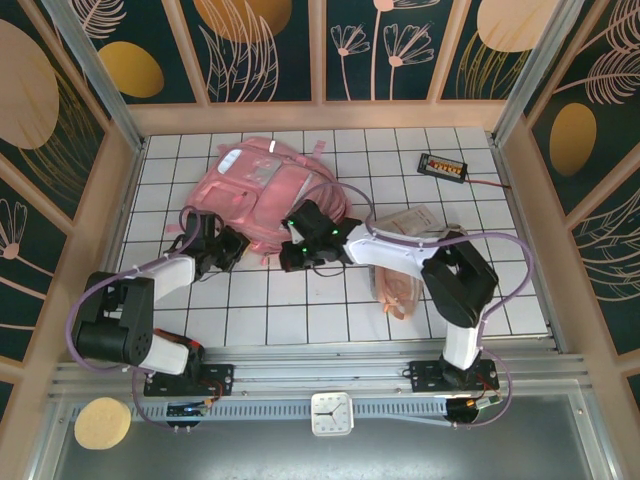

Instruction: Pack books, pencil case, and school supplies into a backpack

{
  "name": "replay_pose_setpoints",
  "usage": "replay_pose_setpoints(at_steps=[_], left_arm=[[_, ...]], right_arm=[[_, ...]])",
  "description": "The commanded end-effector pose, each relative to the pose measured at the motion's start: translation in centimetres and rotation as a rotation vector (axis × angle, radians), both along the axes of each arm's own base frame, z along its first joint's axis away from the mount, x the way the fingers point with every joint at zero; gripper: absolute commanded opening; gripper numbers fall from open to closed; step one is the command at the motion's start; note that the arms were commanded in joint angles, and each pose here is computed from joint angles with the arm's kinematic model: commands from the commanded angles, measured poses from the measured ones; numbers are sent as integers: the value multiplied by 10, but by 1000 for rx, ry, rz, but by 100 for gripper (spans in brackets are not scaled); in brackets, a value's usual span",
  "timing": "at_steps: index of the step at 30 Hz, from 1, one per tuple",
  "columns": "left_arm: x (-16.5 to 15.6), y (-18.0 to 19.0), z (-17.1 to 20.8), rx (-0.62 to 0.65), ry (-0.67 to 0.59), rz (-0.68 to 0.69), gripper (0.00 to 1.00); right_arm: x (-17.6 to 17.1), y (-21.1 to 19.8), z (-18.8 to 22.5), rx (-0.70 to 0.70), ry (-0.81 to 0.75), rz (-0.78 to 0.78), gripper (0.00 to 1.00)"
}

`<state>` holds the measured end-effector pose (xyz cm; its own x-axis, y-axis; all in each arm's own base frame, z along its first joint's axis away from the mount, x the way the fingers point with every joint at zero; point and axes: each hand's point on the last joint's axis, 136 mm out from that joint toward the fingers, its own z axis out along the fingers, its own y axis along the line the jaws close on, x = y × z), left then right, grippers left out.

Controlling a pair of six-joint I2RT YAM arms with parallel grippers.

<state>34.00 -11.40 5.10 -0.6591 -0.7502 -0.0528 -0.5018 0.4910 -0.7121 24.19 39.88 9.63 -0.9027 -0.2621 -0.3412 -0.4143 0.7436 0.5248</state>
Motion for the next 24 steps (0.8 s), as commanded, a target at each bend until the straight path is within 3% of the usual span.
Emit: replay_pose_setpoints(at_steps=[1,2,3,7,17,24], left_arm=[[23,-4,27,-16,-95,-21,0],[24,-6,33,-29,-102,-22,0],[27,-8,39,-38,-111,-27,0],[33,-19,68,-59,-144,-54,0],[28,-33,96,-116,-183,-58,0],[17,-39,95,-127,-176,-58,0]], right_arm=[[-13,2,10,53,-14,71,35],[-10,6,14,76,-31,74,48],[-8,9,15,97,-37,76,54],[-2,28,22,196,-6,73,64],[23,41,19,228,25,-51,66],[43,40,18,247,40,-165,62]])
